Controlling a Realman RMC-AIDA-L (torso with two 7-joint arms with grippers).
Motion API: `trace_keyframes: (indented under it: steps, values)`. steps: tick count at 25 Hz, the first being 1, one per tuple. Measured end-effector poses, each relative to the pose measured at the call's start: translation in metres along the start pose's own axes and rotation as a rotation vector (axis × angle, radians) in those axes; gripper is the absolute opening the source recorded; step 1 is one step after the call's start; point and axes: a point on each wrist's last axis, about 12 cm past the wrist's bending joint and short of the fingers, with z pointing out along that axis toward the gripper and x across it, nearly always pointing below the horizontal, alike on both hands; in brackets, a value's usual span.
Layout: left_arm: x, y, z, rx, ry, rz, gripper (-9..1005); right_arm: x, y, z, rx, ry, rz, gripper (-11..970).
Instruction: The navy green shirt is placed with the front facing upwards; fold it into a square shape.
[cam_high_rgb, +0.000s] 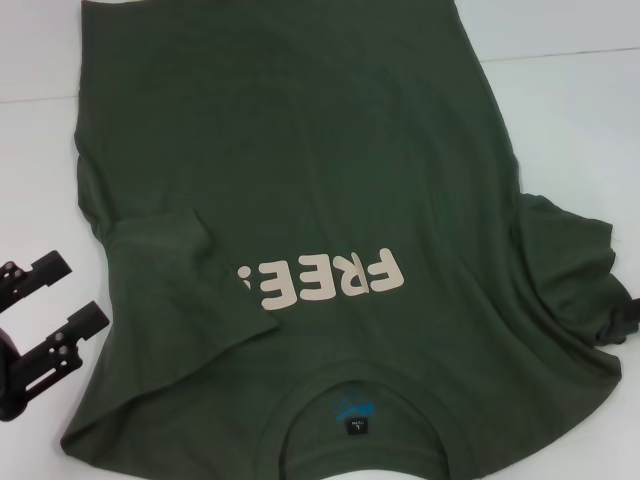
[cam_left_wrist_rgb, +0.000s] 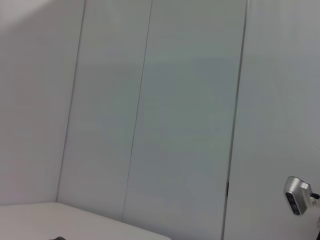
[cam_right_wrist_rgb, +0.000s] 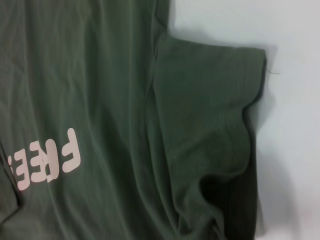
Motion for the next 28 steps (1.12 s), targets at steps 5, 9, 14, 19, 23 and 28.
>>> trace_keyframes:
  steps: [5,9,14,19,23,28]
  values:
    - [0.000,0.000,0.000,0.000,0.000,-0.001,663,0.000,-0.003,0.007,0.004,-0.004,0.009,812]
    - [0.000,-0.001,0.000,0.001,0.000,-0.001,663,0.001,-0.007,0.010,0.010,-0.011,0.017,809]
    - [0.000,0.000,-0.001,0.000,-0.001,-0.001,663,0.002,-0.009,0.012,0.009,-0.022,0.026,806]
    - [0.000,0.000,0.000,0.002,-0.001,0.001,663,0.001,-0.006,0.014,0.000,-0.022,0.023,780]
    - [0.000,0.000,0.000,0.002,-0.002,0.001,662,-0.001,-0.003,0.017,-0.007,-0.018,0.017,743]
    - [0.000,0.000,0.000,0.001,-0.001,0.001,662,-0.004,-0.001,0.018,-0.004,-0.026,0.014,744]
